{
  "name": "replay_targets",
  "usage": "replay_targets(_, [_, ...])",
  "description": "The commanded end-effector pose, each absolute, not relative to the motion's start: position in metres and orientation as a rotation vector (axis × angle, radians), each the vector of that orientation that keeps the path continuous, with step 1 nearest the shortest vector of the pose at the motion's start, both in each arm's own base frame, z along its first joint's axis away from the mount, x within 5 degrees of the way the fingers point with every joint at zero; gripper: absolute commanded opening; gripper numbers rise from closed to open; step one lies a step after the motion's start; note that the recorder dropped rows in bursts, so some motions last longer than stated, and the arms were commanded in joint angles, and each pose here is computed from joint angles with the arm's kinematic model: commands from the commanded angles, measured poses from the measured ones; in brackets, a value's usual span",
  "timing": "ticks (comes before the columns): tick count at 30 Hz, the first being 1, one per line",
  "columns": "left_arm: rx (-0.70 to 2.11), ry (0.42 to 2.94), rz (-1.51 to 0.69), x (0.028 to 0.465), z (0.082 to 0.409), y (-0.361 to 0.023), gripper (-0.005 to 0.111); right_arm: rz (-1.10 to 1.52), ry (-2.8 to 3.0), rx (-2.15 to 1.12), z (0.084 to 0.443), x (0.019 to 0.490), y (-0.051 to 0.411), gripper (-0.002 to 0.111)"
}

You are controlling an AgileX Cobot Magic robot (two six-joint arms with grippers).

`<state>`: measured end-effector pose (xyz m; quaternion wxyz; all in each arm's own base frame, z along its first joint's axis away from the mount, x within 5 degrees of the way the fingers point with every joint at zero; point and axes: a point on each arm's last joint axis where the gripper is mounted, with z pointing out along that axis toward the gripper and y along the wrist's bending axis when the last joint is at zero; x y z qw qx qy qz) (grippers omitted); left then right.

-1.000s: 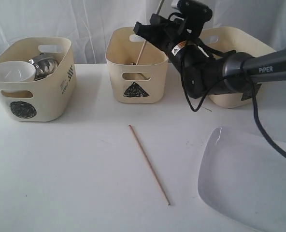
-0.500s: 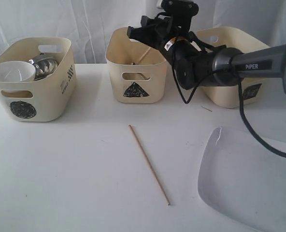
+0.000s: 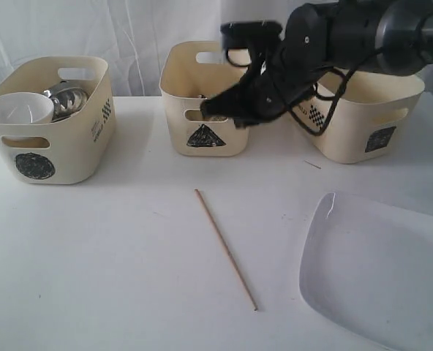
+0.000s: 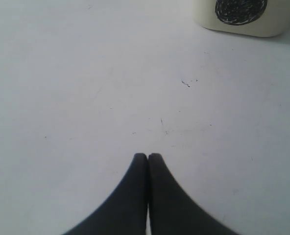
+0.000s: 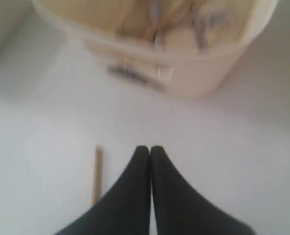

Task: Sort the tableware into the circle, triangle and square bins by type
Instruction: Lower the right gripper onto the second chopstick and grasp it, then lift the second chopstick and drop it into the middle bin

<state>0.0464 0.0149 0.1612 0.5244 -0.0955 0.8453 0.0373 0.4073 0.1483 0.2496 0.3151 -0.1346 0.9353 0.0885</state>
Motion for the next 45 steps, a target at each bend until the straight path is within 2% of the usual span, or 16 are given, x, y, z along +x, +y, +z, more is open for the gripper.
replay_targets(1, [-0.238, 2.047, 0.085, 0.046, 0.156, 0.015, 0.0, 0.197, 2.677, -0.601, 0.227, 0.381, 0.175, 0.0])
replay_targets(6, [-0.238, 2.047, 0.085, 0.046, 0.156, 0.015, 0.0, 0.186, 2.728, -0.762, 0.195, 0.373, 0.204, 0.001])
replay_targets(8, [-0.238, 2.047, 0.085, 0.046, 0.156, 0.015, 0.0, 0.17, 2.793, -0.81, 0.18, 0.369, 0.208, 0.005])
replay_targets(13, [-0.238, 2.047, 0.085, 0.046, 0.156, 0.015, 0.0, 0.137, 2.929, -0.84, 0.151, 0.364, 0.208, 0.027])
replay_targets(16, [-0.238, 2.047, 0.085, 0.046, 0.156, 0.015, 0.0, 0.142, 2.917, -0.813, 0.149, 0.367, 0.209, 0.031])
replay_targets(25, [-0.238, 2.047, 0.085, 0.046, 0.156, 0.015, 0.0, 0.151, 2.902, -0.768, 0.132, 0.373, 0.212, 0.029])
replay_targets(30, [-0.238, 2.047, 0.085, 0.046, 0.156, 0.015, 0.0, 0.126, 2.985, -0.79, 0.114, 0.369, 0.21, 0.018])
replay_targets(33, [-0.238, 2.047, 0.085, 0.046, 0.156, 0.015, 0.0, 0.118, 3.025, -0.754, 0.108, 0.368, 0.21, 0.002])
replay_targets(37, [-0.238, 2.047, 0.085, 0.046, 0.156, 0.015, 0.0, 0.12, 3.053, -0.662, 0.108, 0.368, 0.21, 0.0])
replay_targets(41, [-0.238, 2.047, 0.085, 0.046, 0.156, 0.015, 0.0, 0.15, 3.066, -0.668, 0.129, 0.368, 0.213, 0.0])
replay_targets(45, [-0.238, 2.047, 0.085, 0.046, 0.156, 0.015, 0.0, 0.235, 2.948, -0.737, 0.181, 0.375, 0.22, 0.0])
